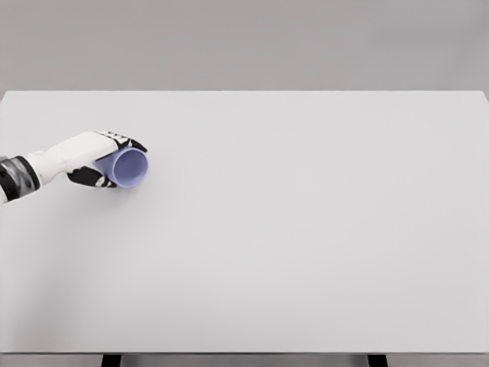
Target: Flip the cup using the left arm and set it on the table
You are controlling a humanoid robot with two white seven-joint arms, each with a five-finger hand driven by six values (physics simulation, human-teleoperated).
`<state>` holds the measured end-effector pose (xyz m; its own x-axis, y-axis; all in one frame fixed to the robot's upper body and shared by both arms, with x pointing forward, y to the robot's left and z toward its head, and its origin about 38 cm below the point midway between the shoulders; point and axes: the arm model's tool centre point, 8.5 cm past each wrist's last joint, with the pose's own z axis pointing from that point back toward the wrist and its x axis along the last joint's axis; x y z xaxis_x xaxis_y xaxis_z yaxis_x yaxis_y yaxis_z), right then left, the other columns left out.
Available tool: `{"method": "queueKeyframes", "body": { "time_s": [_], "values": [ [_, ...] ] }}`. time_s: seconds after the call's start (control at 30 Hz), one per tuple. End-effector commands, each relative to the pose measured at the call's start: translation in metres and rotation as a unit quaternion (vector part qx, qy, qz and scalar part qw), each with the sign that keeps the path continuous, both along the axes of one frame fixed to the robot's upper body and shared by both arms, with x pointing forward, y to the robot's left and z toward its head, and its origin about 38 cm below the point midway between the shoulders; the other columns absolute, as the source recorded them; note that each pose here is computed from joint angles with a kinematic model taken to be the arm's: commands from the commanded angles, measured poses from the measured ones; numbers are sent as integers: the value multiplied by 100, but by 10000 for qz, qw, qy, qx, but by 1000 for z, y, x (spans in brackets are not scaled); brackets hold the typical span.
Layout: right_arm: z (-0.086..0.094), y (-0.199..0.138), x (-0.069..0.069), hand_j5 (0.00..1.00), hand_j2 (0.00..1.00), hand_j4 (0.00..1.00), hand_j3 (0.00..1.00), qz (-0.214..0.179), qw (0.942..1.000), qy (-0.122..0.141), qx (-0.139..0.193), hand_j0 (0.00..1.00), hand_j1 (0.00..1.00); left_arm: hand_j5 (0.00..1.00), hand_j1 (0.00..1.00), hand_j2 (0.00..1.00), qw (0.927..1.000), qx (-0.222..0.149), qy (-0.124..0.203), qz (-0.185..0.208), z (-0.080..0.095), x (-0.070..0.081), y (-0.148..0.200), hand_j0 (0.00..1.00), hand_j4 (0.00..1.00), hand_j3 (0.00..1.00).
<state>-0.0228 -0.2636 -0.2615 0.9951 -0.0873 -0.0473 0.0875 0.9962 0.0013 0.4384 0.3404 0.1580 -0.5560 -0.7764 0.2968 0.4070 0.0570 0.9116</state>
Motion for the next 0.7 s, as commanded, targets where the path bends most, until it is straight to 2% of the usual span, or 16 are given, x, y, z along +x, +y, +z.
{"method": "queueKeyframes", "body": {
  "time_s": [0.0,0.1,0.2,0.43,0.53,0.57,0.6,0.67],
  "values": [
    [0,0,0,100,100,100,100,1,10000,2,1,100,100,77,77,77,9988,-468,99,88,5,1,0,77,77,77],
    [0,0,0,100,100,100,100,1,10000,2,1,100,100,77,77,77,9935,-1098,240,152,10,1,-3,77,77,77],
    [0,0,0,100,100,100,100,1,10000,2,1,100,100,77,77,77,9868,-1573,325,190,17,1,-5,77,77,77],
    [0,0,0,100,100,100,100,1,10000,2,1,100,100,77,77,77,9712,-2301,542,295,19,0,-7,77,77,77],
    [0,0,0,100,100,100,100,1,10000,2,1,100,100,78,78,78,9563,-2814,726,309,15,-1,-16,78,78,78],
    [0,0,0,100,100,100,100,1,10000,2,1,100,100,78,78,78,9534,-2904,755,323,15,-1,-16,78,78,78],
    [0,0,0,100,100,100,100,1,10000,-6,1,100,100,78,78,78,9460,-3115,838,329,13,-1,-20,78,78,78],
    [0,0,0,100,100,100,100,1,10000,2,1,100,100,78,78,78,9377,-3332,926,323,12,-3,-24,78,78,78]
  ]
}}
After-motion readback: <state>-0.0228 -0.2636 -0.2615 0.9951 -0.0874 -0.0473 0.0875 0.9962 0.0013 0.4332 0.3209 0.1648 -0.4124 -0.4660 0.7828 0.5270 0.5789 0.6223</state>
